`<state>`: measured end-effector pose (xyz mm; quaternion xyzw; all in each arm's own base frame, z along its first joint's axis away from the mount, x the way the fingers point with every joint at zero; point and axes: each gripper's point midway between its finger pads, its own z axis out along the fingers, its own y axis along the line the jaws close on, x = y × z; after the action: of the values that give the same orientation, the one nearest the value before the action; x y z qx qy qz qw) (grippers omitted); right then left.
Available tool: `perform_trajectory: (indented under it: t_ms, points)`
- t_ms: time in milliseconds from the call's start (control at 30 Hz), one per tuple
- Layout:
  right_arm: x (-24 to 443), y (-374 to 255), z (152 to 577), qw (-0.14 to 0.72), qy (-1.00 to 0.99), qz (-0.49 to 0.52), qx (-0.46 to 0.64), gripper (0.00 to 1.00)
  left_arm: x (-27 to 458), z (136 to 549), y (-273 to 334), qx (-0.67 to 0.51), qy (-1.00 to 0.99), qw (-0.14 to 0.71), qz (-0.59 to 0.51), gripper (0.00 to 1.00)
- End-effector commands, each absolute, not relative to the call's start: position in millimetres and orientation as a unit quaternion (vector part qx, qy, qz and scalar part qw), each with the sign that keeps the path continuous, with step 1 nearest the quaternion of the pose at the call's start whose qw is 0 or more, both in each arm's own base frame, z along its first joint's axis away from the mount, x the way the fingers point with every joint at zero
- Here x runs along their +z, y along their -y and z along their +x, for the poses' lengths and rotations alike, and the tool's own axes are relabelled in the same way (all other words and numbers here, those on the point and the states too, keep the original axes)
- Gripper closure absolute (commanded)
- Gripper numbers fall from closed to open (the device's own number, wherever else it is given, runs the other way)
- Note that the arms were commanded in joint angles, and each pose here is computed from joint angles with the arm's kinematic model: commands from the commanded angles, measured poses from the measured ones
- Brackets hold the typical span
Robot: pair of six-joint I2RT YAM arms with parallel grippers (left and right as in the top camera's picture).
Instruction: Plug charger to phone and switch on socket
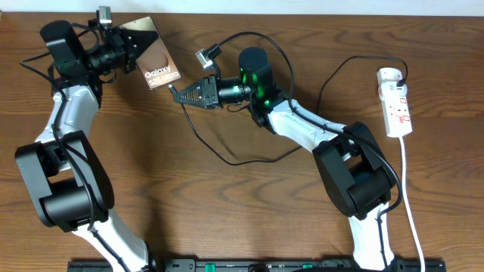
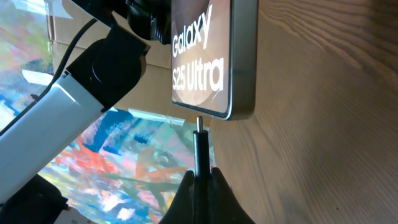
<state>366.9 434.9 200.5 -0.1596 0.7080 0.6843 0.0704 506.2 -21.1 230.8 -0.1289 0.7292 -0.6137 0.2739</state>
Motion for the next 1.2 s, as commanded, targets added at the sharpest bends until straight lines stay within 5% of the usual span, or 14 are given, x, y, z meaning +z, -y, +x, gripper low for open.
perform_trajectory:
  t_ms: [0, 1167]
  points:
    - [201.5, -436.3, 364.1, 0.064, -0.706, -0.164, 0.686, 0.99, 237.3, 505.2, 31.7, -0.617, -0.729, 0.276, -0.107, 0.93]
    - [201.4, -427.1, 372.7, 0.072, -0.706, -0.163, 0.686, 0.99, 237.3, 505.3, 27.2, -0.616, -0.729, 0.278, -0.111, 0.93]
